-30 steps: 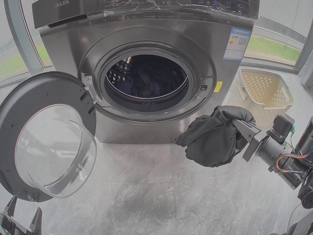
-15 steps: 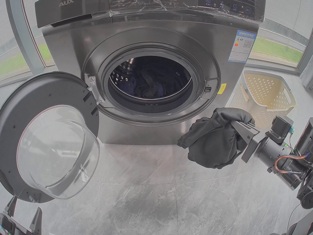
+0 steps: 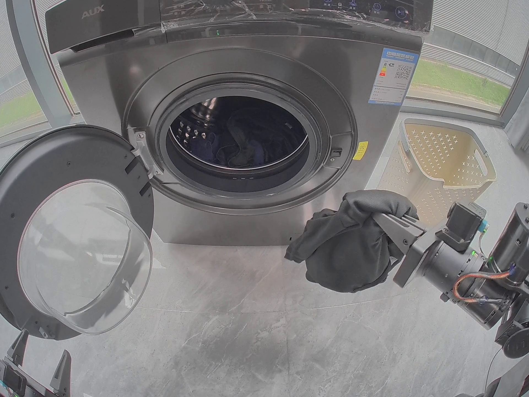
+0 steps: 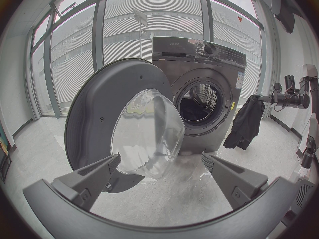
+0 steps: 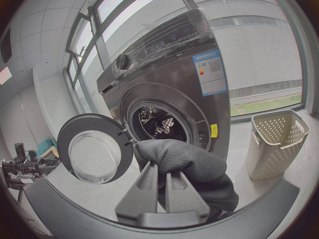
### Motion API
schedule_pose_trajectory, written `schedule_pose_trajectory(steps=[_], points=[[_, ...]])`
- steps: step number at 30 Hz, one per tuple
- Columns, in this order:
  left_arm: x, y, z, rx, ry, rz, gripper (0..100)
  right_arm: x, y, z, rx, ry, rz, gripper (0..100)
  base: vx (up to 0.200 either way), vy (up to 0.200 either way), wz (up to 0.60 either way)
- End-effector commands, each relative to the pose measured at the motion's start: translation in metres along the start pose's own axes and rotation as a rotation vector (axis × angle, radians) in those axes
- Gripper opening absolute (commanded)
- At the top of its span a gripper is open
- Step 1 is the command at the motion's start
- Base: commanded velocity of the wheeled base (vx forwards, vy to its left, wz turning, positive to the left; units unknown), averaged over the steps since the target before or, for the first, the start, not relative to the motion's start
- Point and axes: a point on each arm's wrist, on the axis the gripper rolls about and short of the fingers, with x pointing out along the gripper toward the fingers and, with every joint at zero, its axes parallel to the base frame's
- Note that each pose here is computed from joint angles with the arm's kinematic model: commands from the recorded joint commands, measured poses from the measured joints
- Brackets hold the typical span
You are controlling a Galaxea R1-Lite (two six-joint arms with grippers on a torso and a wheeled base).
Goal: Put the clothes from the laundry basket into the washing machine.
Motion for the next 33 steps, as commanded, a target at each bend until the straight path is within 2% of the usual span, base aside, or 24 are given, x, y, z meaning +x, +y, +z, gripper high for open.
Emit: schedule_pose_trajectory(steps=[1, 5, 9, 13, 14, 15, 16, 17, 18, 21, 24, 26, 29, 31, 32, 33], points=[[0.0, 0.0, -0.005, 0.002, 0.001, 0.004, 100, 0.014, 0.014, -0.01, 0.002, 0.032, 0.046, 0, 0.0, 0.0, 0.0], [0.0, 0.0, -0.005, 0.016, 0.002, -0.002, 100, 0.037, 0.034, -0.016, 0.042, 0.015, 0.097, 0, 0.0, 0.0, 0.0], [0.0, 0.0, -0.005, 0.007, -0.001, -0.002, 100, 0.054, 0.044, -0.019, 0.055, -0.032, 0.113, 0, 0.0, 0.0, 0.0], [0.0, 0.0, -0.003, 0.02, -0.015, -0.005, 100, 0.067, 0.05, -0.014, 0.071, -0.092, 0.126, 0, 0.0, 0.0, 0.0], [-0.002, -0.001, 0.004, 0.007, -0.052, -0.015, 100, 0.069, 0.051, -0.014, 0.073, -0.097, 0.133, 0, 0.0, 0.0, 0.0], [-0.008, -0.002, 0.024, 0.0, -0.137, -0.064, 100, 0.069, 0.051, -0.014, 0.074, -0.104, 0.138, 0, 0.0, 0.0, 0.0], [-0.011, -0.003, 0.035, 0.0, -0.173, -0.108, 100, 0.071, 0.052, -0.012, 0.075, -0.113, 0.14, 0, 0.0, 0.0, 0.0], [-0.013, -0.004, 0.04, 0.001, -0.185, -0.136, 100, 0.071, 0.053, -0.01, 0.077, -0.121, 0.143, 0, 0.0, 0.0, 0.0], [-0.015, -0.005, 0.046, 0.008, -0.184, -0.197, 100, 0.073, 0.054, -0.008, 0.08, -0.131, 0.15, 0, 0.0, 0.0, 0.0], [-0.005, -0.008, 0.046, 0.002, -0.079, -0.32, 100, 0.08, 0.06, -0.007, 0.087, -0.146, 0.161, 0, 0.0, 0.0, 0.0], [0.014, -0.01, 0.046, -0.028, 0.076, -0.451, 100, 0.087, 0.063, -0.006, 0.091, -0.157, 0.181, 0, 0.0, 0.0, 0.0], [0.027, -0.011, 0.05, -0.04, 0.147, -0.496, 100, 0.09, 0.062, -0.005, 0.09, -0.165, 0.195, 0, 0.0, 0.0, 0.0], [0.046, -0.013, 0.057, -0.048, 0.194, -0.558, 100, 0.094, 0.063, 0.001, 0.095, -0.189, 0.206, 0, 0.0, 0.0, 0.0], [0.046, -0.013, 0.057, -0.048, 0.194, -0.558, 100, 0.094, 0.063, 0.001, 0.095, -0.189, 0.206, 0, 0.0, 0.0, 0.0], [0.072, -0.015, 0.064, -0.048, 0.226, -0.621, 100, 0.099, 0.065, 0.005, 0.103, -0.204, 0.211, 0, 0.0, 0.0, 0.0], [0.077, -0.016, 0.064, -0.049, 0.236, -0.636, 100, 0.101, 0.065, 0.004, 0.107, -0.201, 0.215, 0, 0.0, 0.0, 0.0]])
